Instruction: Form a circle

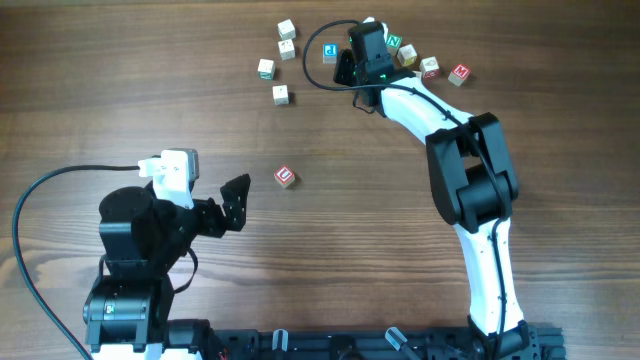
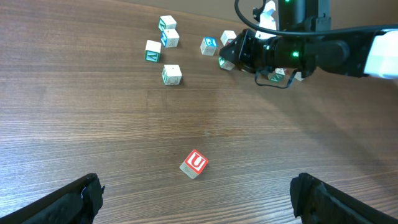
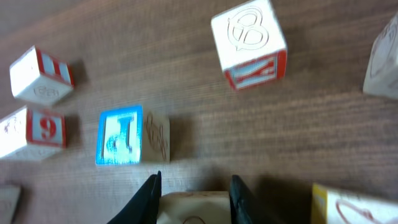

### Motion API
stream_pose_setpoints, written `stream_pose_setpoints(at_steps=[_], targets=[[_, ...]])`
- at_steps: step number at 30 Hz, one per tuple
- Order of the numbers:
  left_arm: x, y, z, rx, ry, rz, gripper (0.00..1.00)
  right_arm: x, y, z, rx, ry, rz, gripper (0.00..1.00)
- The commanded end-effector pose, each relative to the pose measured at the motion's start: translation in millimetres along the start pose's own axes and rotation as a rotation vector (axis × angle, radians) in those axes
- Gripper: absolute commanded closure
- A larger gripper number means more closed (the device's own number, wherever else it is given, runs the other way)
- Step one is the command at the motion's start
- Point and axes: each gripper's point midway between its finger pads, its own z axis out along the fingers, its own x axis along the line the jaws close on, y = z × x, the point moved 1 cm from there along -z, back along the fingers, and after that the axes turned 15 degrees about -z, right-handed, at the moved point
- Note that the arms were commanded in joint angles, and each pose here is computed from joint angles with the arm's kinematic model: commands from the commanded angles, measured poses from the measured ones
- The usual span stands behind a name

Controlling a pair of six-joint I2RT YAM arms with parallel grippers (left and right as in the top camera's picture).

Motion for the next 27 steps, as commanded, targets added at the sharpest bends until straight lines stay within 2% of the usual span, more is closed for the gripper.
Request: stream_pose_setpoints(at_steps=[1,6,9,12,16,21,27], targets=[[-3,5,-3,-0.016,-0.003,0.02,0.0,9,-1,-26,0.057,0.042,-0.073,0.9],[-3,5,-3,-0.016,-0.003,0.02,0.0,70,39,-89,-0.014,0.377,-0.169,0.91],[-3,5,-3,-0.016,-0.003,0.019,0.0,109,41,-111,-0.024,0.604,-0.19,0.91],[-3,5,-3,-0.016,-0.003,0.019,0.0,140,25,-114,0.004,0.7,-0.213,0.9],[-3,5,-3,-0.016,-0.003,0.019,0.0,185,-3,-112,0.035,0.746,-0.272,0.88],[-3,5,-3,-0.016,-0.003,0.02,0.0,230,-47,-97,0.074,0.697,-0.339,0.86],[-3,5,-3,-0.016,-0.003,0.019,0.0,219,-68,-75,0.117,0.51,-0.312,0.85]])
